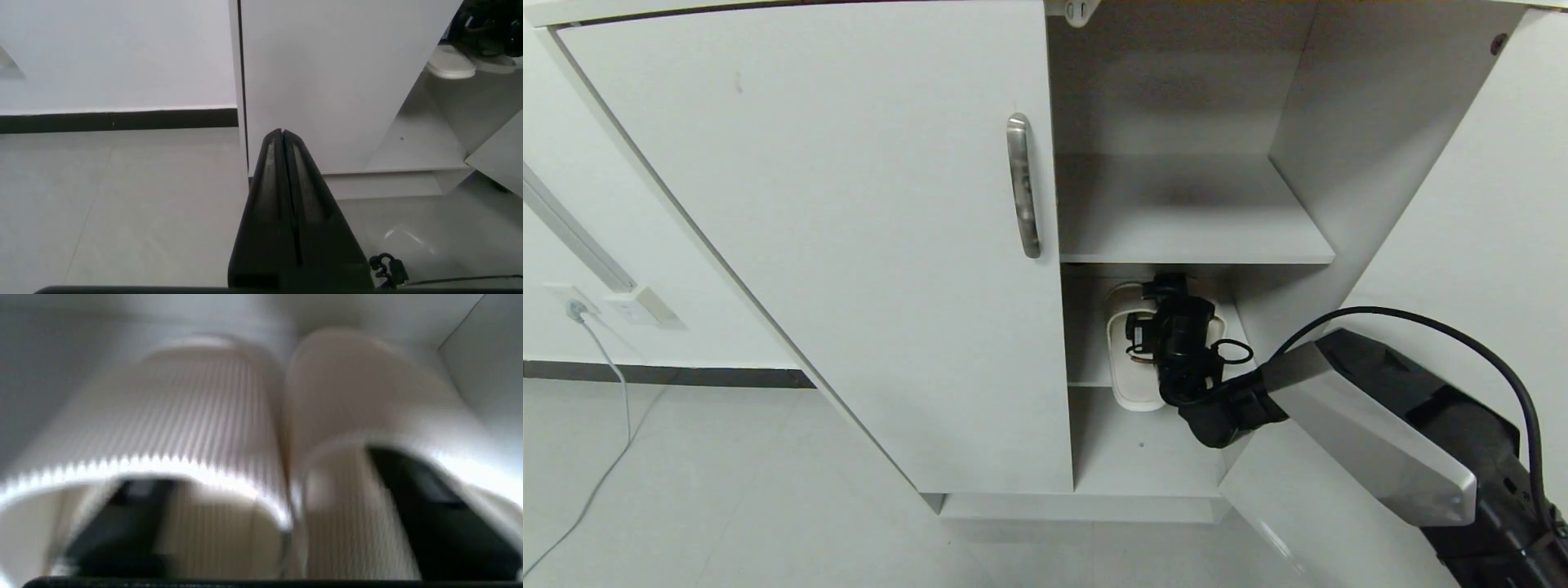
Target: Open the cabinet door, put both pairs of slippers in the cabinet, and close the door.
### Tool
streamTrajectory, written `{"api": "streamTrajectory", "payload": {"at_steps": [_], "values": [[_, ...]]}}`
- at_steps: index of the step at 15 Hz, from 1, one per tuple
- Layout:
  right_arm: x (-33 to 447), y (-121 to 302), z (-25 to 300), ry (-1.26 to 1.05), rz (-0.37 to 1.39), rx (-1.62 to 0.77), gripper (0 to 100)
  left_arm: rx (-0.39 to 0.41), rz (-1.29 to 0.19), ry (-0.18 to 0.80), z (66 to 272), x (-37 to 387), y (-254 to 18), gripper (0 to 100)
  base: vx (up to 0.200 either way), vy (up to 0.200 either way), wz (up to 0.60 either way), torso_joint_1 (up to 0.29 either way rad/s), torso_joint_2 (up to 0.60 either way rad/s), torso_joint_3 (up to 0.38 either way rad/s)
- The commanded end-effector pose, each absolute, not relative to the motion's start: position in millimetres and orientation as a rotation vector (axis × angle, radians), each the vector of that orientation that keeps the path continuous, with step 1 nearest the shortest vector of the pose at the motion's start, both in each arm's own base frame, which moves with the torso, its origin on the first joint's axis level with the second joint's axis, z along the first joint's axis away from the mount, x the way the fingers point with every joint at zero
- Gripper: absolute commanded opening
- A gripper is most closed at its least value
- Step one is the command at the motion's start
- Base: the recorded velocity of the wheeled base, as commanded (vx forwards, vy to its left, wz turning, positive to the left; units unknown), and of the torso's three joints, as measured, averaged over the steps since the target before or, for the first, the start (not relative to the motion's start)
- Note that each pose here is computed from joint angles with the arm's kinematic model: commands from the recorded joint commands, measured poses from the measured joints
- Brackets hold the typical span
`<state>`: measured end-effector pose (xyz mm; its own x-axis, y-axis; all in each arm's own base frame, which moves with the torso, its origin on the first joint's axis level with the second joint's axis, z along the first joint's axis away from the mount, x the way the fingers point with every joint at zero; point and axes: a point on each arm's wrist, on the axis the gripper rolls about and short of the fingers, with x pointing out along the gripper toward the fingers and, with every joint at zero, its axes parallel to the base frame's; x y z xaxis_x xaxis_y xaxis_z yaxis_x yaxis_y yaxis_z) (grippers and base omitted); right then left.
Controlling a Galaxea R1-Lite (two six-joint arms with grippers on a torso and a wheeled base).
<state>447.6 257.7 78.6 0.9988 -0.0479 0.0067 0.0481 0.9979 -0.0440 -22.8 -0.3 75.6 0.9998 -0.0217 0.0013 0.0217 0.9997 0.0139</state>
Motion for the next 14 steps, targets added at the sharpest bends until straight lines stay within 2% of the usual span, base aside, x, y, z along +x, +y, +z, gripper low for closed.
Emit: {"api": "streamTrajectory", "payload": {"at_steps": [1,3,6,14], "values": [[433.0,258.3,86.7,-0.002,-0.034,-0.047,100,0.014,-0.021,0.0,75.7,-22.7,-0.3,0,0.0,0.0,0.0,0.0,0.0,0.0],[428.1,257.0,91.8,-0.015,-0.034,-0.039,100,0.014,-0.021,0.0,75.7,-22.7,-0.3,0,0.0,0.0,0.0,0.0,0.0,0.0],[396.3,248.7,107.4,-0.023,-0.014,-0.034,100,0.014,-0.021,0.0,75.7,-22.7,-0.3,0,0.0,0.0,0.0,0.0,0.0,0.0],[286.9,233.9,114.0,-0.034,0.125,-0.02,100,0.014,-0.023,0.0,75.7,-22.7,-0.4,0,0.0,0.0,0.0,0.0,0.0,0.0]]}}
